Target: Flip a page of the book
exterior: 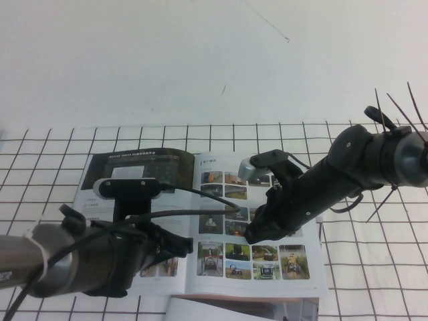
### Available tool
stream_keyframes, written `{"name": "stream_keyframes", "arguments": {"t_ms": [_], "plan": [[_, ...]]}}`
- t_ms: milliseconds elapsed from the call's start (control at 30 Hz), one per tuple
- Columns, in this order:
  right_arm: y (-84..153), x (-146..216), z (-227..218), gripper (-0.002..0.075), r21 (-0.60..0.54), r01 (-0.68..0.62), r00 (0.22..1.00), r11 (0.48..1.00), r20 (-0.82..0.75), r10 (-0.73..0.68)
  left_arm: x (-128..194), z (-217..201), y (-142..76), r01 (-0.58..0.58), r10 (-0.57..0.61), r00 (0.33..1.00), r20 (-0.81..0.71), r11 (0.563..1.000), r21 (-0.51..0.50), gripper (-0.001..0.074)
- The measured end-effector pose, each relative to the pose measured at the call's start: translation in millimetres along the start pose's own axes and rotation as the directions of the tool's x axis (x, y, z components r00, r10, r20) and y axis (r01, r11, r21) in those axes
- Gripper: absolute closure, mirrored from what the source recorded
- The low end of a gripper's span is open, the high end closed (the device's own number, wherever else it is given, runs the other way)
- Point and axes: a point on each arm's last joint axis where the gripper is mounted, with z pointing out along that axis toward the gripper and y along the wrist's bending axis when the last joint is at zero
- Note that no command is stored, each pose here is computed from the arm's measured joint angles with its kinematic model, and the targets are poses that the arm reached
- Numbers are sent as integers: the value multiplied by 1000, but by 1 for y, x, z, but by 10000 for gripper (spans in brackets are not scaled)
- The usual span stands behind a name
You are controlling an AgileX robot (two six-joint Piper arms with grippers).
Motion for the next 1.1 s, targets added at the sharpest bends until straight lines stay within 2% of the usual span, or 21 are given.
{"name": "stream_keyframes", "arguments": {"t_ms": [333,533,700,833,933,1100], "plan": [[0,0,0,724,1,-23,1000,1000,-1,23,6,11,-1,-16,15,999,-30,1000,-18,738],[11,-3,-25,724,33,55,998,998,18,-56,-11,-12,0,15,-15,999,48,1000,12,738],[42,-19,-84,724,85,151,975,985,151,-163,-36,-54,3,44,-56,982,180,997,70,738],[68,-23,-134,724,156,235,933,959,241,-268,-53,-94,9,1,-36,954,297,993,118,738],[89,-19,-172,725,215,293,896,931,278,-346,-65,-136,18,-25,-46,910,411,986,165,738],[126,1,-235,725,302,351,830,886,339,-444,-73,-209,43,-47,-110,798,592,969,243,738]]}}
